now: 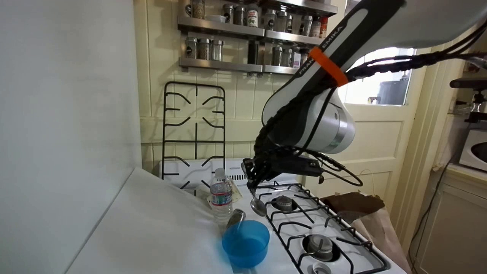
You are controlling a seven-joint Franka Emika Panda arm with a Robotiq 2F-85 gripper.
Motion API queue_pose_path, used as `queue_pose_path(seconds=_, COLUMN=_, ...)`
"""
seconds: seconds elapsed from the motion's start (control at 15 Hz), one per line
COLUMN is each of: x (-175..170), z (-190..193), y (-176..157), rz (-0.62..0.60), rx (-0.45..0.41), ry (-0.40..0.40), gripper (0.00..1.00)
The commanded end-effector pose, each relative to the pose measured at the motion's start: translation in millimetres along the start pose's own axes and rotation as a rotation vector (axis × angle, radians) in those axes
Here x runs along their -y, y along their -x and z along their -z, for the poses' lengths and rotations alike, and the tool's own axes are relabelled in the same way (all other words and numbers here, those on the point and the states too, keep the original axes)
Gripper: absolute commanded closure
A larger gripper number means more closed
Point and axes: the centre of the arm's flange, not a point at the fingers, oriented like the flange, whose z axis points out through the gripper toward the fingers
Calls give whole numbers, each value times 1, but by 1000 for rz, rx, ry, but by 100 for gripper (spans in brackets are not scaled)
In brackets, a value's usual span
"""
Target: Put the spoon in the bowl
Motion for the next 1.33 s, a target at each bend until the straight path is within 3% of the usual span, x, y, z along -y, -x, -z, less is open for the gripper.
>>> queue_pose_path(seconds=0.0, x=20, z=9, y=20, rz=116, rx=0, ry=-21, gripper=97)
queue_pose_path(seconds=0.53, x=50, z=-29, y=11, rz=323, rx=106, ry=-62, gripper=97)
queue_pose_path(seconds=0.87, x=55, z=-47, y=16, rz=368, rx=202, ry=-90, gripper=97)
queue_pose_path(seconds=1.27, x=43, z=-37, y=18, rz=350, rx=156, ry=-90, gripper=97)
